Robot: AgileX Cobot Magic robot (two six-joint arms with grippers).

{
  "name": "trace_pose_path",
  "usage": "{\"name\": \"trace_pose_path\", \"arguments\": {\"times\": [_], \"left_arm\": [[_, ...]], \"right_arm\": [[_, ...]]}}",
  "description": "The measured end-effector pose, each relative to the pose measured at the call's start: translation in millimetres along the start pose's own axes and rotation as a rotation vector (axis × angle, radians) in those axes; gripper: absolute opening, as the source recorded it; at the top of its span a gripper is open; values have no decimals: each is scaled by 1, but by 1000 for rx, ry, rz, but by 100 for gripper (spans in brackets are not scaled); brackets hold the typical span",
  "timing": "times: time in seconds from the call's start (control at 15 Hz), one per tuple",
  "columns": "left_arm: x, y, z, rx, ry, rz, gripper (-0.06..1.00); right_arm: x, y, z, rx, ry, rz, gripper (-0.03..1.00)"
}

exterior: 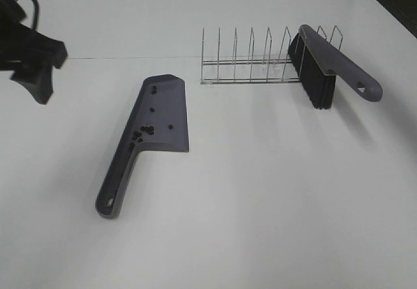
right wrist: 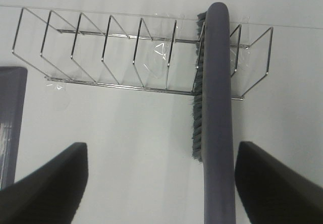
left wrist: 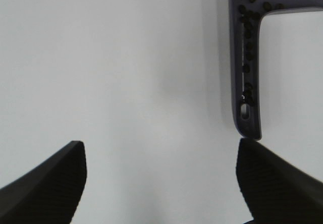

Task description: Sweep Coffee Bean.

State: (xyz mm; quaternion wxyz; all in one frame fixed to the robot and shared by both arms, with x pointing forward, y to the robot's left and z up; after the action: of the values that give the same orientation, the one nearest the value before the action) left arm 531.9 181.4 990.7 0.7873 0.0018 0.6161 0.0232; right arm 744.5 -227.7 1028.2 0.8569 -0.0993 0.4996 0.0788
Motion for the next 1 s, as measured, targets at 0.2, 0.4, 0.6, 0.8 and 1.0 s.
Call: {"name": "trace_pose_path", "arguments": {"times": [0.2, 0.4, 0.6, 0.8, 1.0], "left_arm": [[-72, 27, -22, -42, -187, -78, 74], [-78, 54, -71, -55, -214, -92, 74], [-65, 80, -126, -61, -228, -105, 75], [-55, 97, -165, -73, -281, -141, 75], [-51, 111, -193, -71, -391, -196, 75]], "right_arm": [[-41, 4, -32, 2, 30, 13, 68], [-60, 15, -84, 12, 121, 57, 68], [-75, 24, -152, -7, 226, 79, 68], [-90, 31, -215, -10, 295, 88, 68], [-114, 39, -284, -11, 296, 88, 68]]}}
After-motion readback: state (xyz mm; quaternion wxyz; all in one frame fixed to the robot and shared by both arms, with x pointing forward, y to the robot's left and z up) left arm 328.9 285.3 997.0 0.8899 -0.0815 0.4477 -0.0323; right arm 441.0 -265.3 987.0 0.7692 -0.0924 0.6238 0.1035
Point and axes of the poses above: a point on each arm's last joint axis where the gripper is mounted, x pointing out along that axis toward the gripper, y along the wrist's bending axis when the last joint is at zero, z = x × y, the point moved 8 cm from there along x, pointing out along that axis toward the gripper, and after that the axes turned 11 degrees about -x, right-handed, at the moved point
